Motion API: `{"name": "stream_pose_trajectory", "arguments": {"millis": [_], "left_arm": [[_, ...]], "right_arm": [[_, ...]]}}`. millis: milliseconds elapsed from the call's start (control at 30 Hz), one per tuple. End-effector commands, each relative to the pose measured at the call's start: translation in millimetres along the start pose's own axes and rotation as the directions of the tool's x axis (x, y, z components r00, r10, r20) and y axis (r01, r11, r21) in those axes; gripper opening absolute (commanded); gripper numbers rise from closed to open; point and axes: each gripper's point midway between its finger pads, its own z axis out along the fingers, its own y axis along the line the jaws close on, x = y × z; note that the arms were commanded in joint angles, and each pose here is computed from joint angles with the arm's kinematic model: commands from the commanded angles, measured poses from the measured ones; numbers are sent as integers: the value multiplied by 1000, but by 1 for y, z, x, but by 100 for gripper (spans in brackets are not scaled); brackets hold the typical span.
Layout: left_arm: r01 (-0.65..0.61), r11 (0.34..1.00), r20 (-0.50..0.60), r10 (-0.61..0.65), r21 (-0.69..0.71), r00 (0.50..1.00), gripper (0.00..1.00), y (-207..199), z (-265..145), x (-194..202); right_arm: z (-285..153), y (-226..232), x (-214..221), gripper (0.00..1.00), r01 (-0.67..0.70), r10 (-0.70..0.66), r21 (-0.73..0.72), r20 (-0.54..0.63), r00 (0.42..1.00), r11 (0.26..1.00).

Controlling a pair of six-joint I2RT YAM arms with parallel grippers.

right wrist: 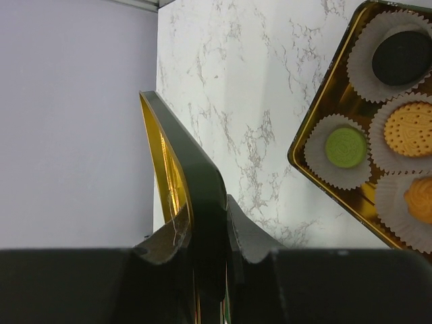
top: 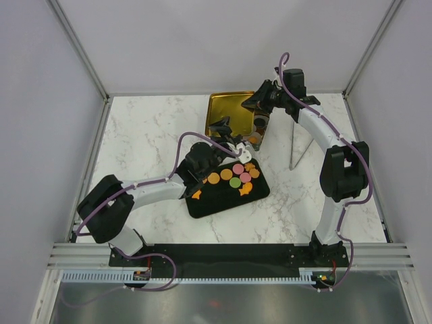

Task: Pack the cookies

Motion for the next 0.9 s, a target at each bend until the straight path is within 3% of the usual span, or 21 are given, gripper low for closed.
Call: {"name": "stream_pose_trajectory", "arguments": {"millis": [0, 267, 567, 867], "left_arm": [[-16, 1000, 82, 16, 5, 996, 84, -3, 2, -21], [65, 997, 114, -69, 44, 991, 84, -10, -11, -32], [9, 1000, 73, -11, 30, 997, 84, -14, 1, -16], [-66, 997, 45, 68, -51, 997, 81, 7, 21, -4]], "right_arm": [[-20, 33, -12, 0, 43, -40, -65, 48, 998, 997], [-12, 26, -15, 0, 32, -30, -52, 40, 999, 998], [-18, 29, -12, 0, 31, -29, -53, 45, 999, 998], [-27, 25, 0, 0, 29, -28, -45, 29, 999, 999]]}}
